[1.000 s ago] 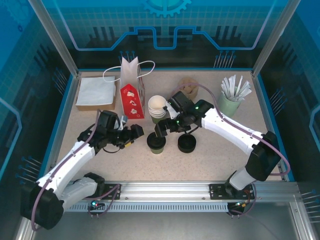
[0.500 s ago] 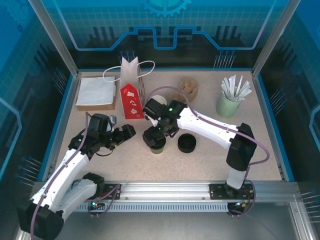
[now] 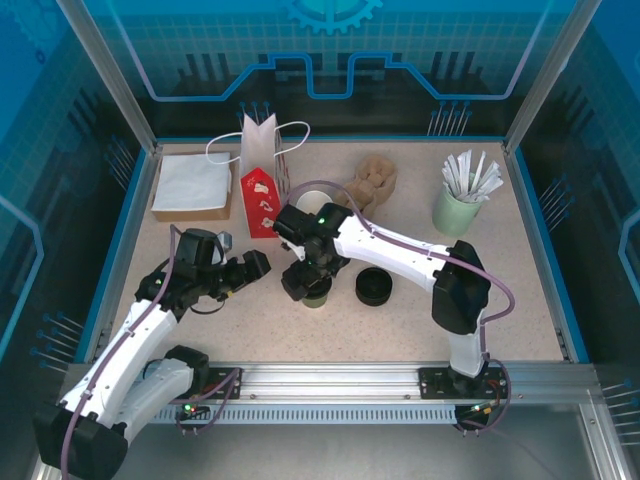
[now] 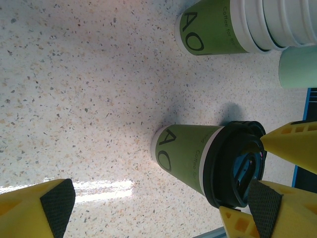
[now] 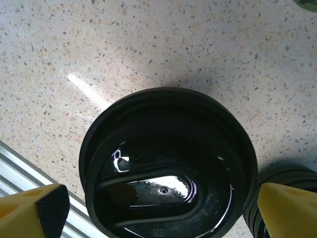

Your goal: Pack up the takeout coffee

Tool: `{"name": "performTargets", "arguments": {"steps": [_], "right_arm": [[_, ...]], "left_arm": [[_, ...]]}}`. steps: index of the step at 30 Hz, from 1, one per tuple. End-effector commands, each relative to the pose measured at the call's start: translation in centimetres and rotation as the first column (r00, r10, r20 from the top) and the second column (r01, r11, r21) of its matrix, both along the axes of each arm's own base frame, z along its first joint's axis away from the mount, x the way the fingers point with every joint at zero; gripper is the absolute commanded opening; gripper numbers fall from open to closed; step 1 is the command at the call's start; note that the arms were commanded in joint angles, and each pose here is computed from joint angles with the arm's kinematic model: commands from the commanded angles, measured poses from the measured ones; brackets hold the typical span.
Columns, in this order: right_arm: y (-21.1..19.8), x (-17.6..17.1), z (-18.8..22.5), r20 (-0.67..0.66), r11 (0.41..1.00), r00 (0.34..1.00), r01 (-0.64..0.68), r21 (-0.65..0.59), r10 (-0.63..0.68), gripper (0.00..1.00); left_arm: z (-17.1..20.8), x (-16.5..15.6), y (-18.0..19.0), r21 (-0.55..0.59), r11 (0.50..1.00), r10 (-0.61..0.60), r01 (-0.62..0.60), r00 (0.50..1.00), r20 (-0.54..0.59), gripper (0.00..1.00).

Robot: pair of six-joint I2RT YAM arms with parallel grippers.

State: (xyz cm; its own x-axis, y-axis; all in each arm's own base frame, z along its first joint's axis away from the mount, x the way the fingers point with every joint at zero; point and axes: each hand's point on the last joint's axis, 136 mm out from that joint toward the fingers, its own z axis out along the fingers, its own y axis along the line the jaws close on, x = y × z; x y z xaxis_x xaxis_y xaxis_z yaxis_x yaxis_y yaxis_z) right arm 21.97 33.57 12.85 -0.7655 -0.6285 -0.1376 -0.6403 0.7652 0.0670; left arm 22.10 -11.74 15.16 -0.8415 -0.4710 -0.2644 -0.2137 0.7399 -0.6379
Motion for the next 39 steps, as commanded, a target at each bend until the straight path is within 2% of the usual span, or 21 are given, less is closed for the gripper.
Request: {"name": "performTargets", "arguments": {"steps": [1, 15, 26, 32, 39], "right_arm": [[0.2, -0.6, -0.3, -0.017, 0.999, 0.999, -0.033, -0.027, 0.032, 1.00], [0.5, -0.3, -2.2, -0.029, 0.997, 0.998, -0.048, -0.058, 0.046, 1.00], [0.2, -0.5, -2.9, -0.030, 0.997, 0.998, -0.048, -0.065, 0.046, 0.91], [-0.4, -0.5, -1.1, -0.003, 0.999, 1.000, -0.028, -0.034, 0.028, 0.89], [-3.4, -0.6, 2.5, 0.013, 0.998, 0.998, 0.059, 0.018, -0.059, 0.88]], "left_arm": [[-0.5, -0.3, 0.4, 0.021, 1.000, -0.009, 0.009, 1.000, -0.004, 0.94], [-0.3, -0.1, 0.2, 0.018, 1.000, -0.014, 0.014, 1.000, -0.009, 0.95], [-0.3, 0.0, 0.2, 0.022, 1.000, -0.018, 0.018, 1.000, -0.013, 0.95], [-0.3, -0.2, 0.2, 0.021, 1.000, -0.022, 0.023, 1.000, -0.014, 0.95], [-0.3, -0.2, 0.2, 0.023, 0.999, -0.022, 0.022, 1.000, -0.010, 0.96]]}}
